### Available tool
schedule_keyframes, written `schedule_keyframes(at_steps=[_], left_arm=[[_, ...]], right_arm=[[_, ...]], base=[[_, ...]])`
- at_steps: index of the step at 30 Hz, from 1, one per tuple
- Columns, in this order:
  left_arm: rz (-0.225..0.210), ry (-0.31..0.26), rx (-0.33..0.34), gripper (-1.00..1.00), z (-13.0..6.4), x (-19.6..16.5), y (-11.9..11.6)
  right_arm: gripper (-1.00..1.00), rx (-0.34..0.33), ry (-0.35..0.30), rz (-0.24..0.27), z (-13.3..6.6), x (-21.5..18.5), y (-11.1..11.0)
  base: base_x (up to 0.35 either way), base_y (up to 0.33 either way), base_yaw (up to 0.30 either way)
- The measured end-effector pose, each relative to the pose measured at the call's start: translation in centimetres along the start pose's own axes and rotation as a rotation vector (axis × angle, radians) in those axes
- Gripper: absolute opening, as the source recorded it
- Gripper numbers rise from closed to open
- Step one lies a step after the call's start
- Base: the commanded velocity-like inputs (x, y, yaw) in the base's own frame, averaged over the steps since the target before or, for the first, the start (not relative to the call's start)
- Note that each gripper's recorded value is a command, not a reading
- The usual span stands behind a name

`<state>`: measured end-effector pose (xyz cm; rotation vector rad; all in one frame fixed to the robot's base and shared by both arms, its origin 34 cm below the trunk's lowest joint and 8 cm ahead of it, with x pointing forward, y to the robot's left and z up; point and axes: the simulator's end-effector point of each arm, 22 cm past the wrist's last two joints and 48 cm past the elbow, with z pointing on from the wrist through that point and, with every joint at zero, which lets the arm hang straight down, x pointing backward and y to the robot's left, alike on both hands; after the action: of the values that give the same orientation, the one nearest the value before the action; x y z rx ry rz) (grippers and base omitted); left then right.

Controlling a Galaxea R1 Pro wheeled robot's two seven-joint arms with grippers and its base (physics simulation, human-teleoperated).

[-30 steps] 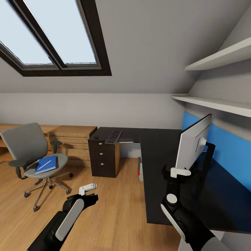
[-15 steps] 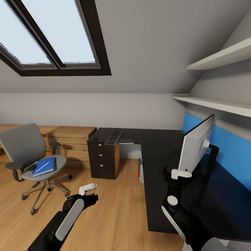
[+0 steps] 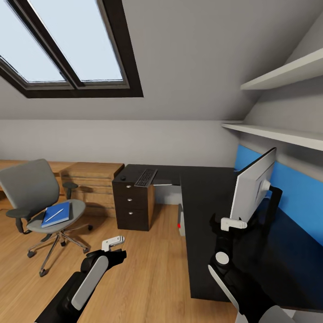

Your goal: In the bedroom, organize the workspace by keeping the computer under the desk, ensuring the monitor is on the desk, placing the keyboard on the desk next to the monitor, placing the mouse on the desk next to the keyboard, moving the folder from the swivel chair onto the desk next to the mouse, stacking the notebook on top of the folder with the pen on top of the notebook, and positioning the swivel chair next to the desk.

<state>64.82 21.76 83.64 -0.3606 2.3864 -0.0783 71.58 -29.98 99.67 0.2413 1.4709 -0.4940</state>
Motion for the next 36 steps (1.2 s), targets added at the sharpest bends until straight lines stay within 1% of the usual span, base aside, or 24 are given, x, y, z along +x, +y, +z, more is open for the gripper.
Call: schedule_keyframes(at_steps=[8,11,12,15,18,36], left_arm=[[0.001,-0.001,0.002,1.0,0.0,0.0,0.0],[0.001,-0.001,0.003,1.0,0.0,0.0,0.0],[0.001,-0.001,0.004,1.0,0.0,0.0,-0.1],[0.001,-0.001,0.004,1.0,0.0,0.0,-0.1],[0.0,0.0,0.004,1.0,0.0,0.0,-0.1],[0.0,0.0,0.003,1.0,0.0,0.0,0.0]], right_arm=[[1.0,0.006,0.011,-0.008,0.1,0.6,-0.2],[1.0,0.028,0.037,-0.018,0.5,1.7,-1.2],[1.0,0.046,0.054,-0.019,0.8,2.4,-2.0],[1.0,0.079,0.082,-0.016,1.4,3.5,-3.5],[1.0,0.086,0.095,-0.012,1.7,4.0,-4.1],[1.0,0.089,0.105,-0.009,1.9,4.3,-4.4]], base=[[0.134,0.0,0.0],[0.047,0.0,0.0],[0.025,0.0,0.0],[0.014,0.0,0.0],[0.006,0.0,0.0],[-0.007,-0.004,0.0]])
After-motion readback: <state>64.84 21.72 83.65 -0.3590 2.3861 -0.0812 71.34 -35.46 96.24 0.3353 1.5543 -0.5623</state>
